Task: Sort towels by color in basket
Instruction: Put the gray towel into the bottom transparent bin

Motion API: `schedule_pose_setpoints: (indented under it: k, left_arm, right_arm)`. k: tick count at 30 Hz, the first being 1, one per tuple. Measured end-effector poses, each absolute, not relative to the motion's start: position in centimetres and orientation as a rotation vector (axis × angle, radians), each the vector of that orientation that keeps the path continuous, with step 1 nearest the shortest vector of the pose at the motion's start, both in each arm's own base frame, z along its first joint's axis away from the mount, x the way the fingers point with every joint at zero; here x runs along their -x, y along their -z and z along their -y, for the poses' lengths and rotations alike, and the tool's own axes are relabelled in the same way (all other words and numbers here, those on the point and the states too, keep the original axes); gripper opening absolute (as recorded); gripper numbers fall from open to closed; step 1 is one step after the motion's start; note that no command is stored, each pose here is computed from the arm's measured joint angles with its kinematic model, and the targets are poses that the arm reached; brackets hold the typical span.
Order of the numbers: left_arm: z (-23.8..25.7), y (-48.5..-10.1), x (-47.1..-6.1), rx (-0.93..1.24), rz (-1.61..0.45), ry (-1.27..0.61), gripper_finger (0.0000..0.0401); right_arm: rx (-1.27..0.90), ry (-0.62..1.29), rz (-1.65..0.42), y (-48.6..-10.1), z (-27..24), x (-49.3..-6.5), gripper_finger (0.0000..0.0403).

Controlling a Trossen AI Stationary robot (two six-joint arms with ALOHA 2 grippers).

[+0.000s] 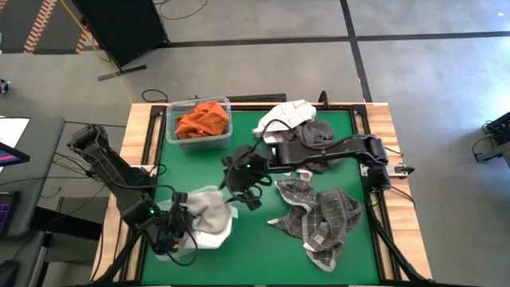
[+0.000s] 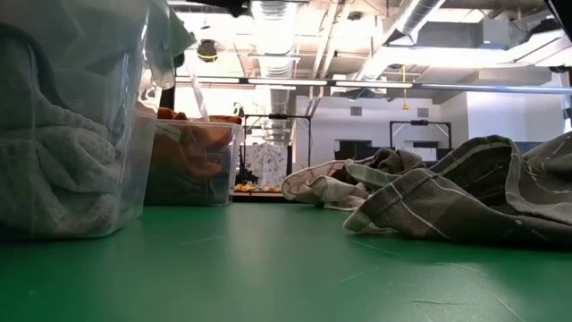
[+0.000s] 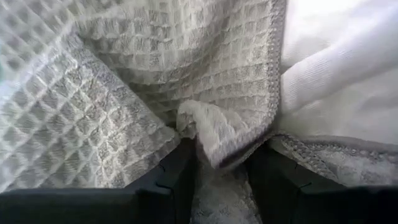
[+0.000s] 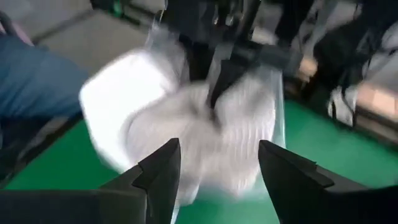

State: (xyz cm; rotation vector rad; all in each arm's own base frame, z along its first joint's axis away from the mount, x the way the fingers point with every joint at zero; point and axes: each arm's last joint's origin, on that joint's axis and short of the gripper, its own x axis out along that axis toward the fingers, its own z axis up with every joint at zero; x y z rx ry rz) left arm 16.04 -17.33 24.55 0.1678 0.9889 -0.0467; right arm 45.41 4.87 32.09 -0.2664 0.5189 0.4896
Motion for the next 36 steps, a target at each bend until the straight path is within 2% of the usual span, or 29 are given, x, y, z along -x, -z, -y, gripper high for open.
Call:
schedule_pose_setpoints:
  k: [7,18,27,36]
  left_arm:
    - [16.8,-22.2,-15.5,-0.139,-1.036,0.025,0.0135]
    - [16.9,-21.9,-15.4,-0.102,-1.065,0.044,0.0135]
    - [18.1,-26.3,-16.3,-0.043,-1.01,0.146,0.0135]
    - [18.7,-30.9,-16.5,-0.087,-0.921,0.227,0.0135]
  right_arm:
    - [0.27,-0.433,-0.781,-32.6,-5.7,-42.0,0.0239]
    - [0.145,-0.366,-1.226,-29.6,-6.6,-38.5,0.0239]
    - [0.071,-0.305,-1.503,-25.9,-7.6,-36.1,0.0239]
    - [0.083,-0.314,-1.553,-22.3,-8.6,-35.2,0.0239]
